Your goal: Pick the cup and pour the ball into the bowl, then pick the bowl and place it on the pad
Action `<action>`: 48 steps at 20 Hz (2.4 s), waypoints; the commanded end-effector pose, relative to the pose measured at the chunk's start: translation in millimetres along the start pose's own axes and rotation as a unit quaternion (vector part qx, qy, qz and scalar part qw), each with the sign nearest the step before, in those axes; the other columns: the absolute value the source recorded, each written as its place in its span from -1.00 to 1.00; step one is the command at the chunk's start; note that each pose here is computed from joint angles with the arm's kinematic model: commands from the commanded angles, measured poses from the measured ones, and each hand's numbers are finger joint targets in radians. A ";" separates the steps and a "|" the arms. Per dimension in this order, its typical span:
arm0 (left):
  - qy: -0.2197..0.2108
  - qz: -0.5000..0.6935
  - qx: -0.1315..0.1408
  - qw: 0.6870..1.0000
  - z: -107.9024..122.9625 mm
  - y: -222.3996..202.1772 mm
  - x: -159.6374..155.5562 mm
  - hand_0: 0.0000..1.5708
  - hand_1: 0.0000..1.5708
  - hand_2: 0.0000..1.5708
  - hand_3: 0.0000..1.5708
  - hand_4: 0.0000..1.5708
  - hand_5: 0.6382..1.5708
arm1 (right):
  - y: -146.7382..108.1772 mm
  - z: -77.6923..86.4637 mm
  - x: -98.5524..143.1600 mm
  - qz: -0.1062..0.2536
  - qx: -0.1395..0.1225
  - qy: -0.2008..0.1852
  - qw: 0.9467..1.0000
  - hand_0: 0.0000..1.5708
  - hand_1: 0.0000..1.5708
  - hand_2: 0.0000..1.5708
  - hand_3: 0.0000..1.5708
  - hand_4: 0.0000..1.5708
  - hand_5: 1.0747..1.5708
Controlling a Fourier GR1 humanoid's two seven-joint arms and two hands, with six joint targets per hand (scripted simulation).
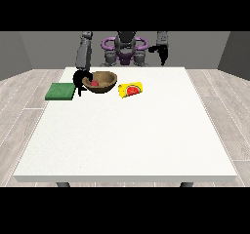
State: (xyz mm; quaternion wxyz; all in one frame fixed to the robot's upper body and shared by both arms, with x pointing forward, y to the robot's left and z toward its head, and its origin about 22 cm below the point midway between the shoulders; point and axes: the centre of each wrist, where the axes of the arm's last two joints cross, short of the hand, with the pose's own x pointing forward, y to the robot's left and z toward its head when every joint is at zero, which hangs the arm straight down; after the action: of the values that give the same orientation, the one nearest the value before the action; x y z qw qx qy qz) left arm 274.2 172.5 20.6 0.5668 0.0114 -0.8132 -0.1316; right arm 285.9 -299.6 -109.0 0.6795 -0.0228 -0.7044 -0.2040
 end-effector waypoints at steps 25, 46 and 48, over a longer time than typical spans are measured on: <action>0.083 0.010 0.032 0.996 38.1 -0.3 -57.0 -1.00 -1.00 -1.00 -1.00 0.49 0.52 | -59.7 -70.4 131.4 0.063 -0.083 0.095 0.990 1.00 1.00 1.00 0.47 0.22 0.69; -0.013 0.002 0.009 1.000 29.4 8.3 -25.9 -1.00 -1.00 -1.00 -1.00 0.49 0.56 | -171.2 -59.9 200.6 0.141 -0.211 -0.006 0.967 0.67 0.67 0.96 0.53 -1.00 1.00; 0.007 -0.007 0.028 1.000 27.3 -6.2 -44.2 -1.00 -1.00 -1.00 -1.00 0.49 0.56 | -152.1 -71.8 207.9 0.159 -0.167 -0.007 0.973 0.58 0.58 0.66 0.74 -1.00 0.99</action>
State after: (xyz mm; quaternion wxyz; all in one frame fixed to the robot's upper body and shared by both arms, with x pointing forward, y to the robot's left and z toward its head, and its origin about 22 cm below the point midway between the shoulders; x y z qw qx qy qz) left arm 264.4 183.8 -14.2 0.5584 0.0236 -0.8211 -0.1160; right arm 283.7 -512.7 37.5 0.6813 -0.2266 -0.6531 -0.2407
